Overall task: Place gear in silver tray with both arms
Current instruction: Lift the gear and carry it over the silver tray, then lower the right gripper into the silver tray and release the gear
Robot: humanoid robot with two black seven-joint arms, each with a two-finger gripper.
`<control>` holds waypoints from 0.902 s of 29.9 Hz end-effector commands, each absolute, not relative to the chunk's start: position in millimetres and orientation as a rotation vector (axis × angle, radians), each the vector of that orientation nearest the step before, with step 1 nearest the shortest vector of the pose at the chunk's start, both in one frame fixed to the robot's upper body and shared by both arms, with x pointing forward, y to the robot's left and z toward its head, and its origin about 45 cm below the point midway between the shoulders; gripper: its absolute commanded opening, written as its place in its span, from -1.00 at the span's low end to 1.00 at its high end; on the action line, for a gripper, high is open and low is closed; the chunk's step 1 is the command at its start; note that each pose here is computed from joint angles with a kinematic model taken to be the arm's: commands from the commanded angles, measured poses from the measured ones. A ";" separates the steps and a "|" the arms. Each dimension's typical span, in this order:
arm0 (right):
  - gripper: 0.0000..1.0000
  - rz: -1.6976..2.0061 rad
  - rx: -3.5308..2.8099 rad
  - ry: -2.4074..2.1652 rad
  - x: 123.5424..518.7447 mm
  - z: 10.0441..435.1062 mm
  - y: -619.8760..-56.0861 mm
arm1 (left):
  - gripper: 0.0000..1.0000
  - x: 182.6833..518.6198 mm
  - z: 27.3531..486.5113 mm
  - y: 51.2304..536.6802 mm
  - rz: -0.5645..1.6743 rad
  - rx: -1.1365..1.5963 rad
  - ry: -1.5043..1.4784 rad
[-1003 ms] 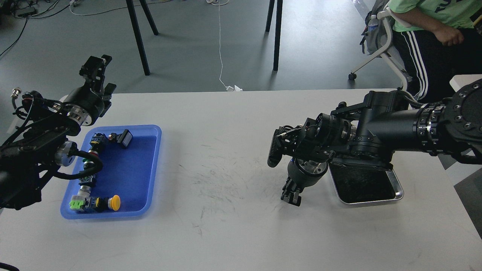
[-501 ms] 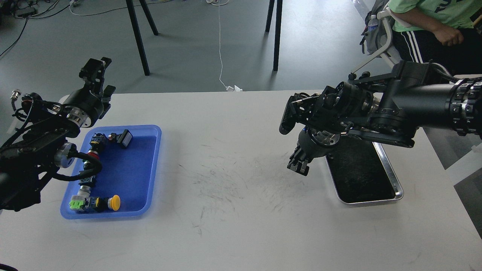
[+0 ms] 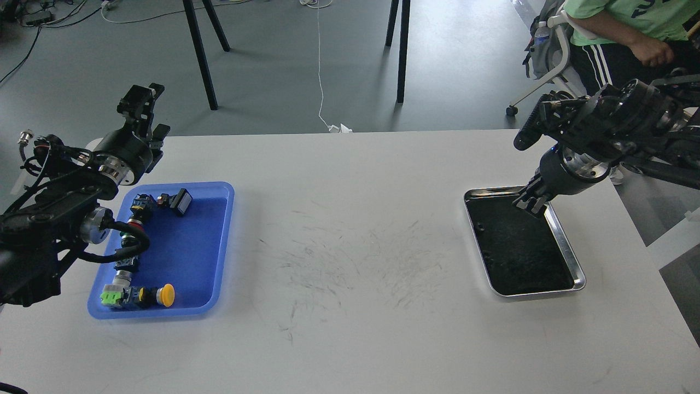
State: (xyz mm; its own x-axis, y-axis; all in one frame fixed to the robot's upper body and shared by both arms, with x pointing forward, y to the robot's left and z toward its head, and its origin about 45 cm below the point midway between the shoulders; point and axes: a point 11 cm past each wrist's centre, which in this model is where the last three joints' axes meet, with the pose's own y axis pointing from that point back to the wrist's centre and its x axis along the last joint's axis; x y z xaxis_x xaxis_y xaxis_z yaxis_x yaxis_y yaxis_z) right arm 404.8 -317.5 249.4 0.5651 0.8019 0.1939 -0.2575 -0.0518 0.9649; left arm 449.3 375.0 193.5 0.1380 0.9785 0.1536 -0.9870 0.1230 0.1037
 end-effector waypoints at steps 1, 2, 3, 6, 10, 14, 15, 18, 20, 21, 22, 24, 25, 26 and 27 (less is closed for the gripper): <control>-0.94 0.900 1.345 0.570 391.6 237.9 -331.0 | 0.96 450.4 195.1 375.0 1.435 0.196 -0.056; -0.94 0.897 1.345 0.578 388.9 236.0 -332.9 | 0.96 450.4 195.1 374.5 1.434 0.195 -0.055; -0.94 0.894 1.347 0.587 386.0 233.1 -334.7 | 0.96 450.4 195.1 374.5 1.434 0.195 -0.055; -0.94 0.874 1.371 0.618 375.4 219.1 -334.8 | 0.96 450.3 195.4 375.2 1.435 0.196 -0.056; -0.93 0.880 1.383 0.649 370.2 211.2 -327.7 | 0.96 449.9 195.6 376.9 1.437 0.196 -0.056; -0.87 0.875 1.384 0.667 367.8 203.7 -326.5 | 0.96 449.9 195.6 376.9 1.437 0.196 -0.056; -0.85 0.874 1.384 0.667 367.8 203.2 -326.4 | 0.96 449.9 195.3 376.2 1.436 0.195 -0.055; -0.56 0.873 1.383 0.666 368.1 203.0 -327.2 | 0.96 449.9 195.3 376.1 1.436 0.195 -0.055; -0.29 0.871 1.382 0.662 368.8 202.9 -328.1 | 0.96 449.9 195.3 376.1 1.436 0.195 -0.055; -0.26 0.871 1.382 0.661 368.9 202.7 -328.3 | 0.96 449.9 195.3 376.1 1.436 0.195 -0.055; -0.23 0.869 1.383 0.660 368.9 202.3 -328.7 | 0.96 449.9 195.3 376.1 1.436 0.195 -0.055; -0.07 0.868 1.381 0.653 370.0 202.8 -330.2 | 0.96 449.9 195.3 376.1 1.436 0.195 -0.055; 0.00 0.868 1.380 0.652 370.6 202.7 -330.0 | 0.96 449.9 195.3 376.1 1.436 0.195 -0.055; 0.03 0.870 1.380 0.649 371.2 203.6 -330.1 | 0.96 450.0 195.3 376.3 1.437 0.196 -0.056; 0.04 0.871 1.380 0.650 371.2 203.4 -329.5 | 0.96 449.9 195.3 376.1 1.436 0.195 -0.055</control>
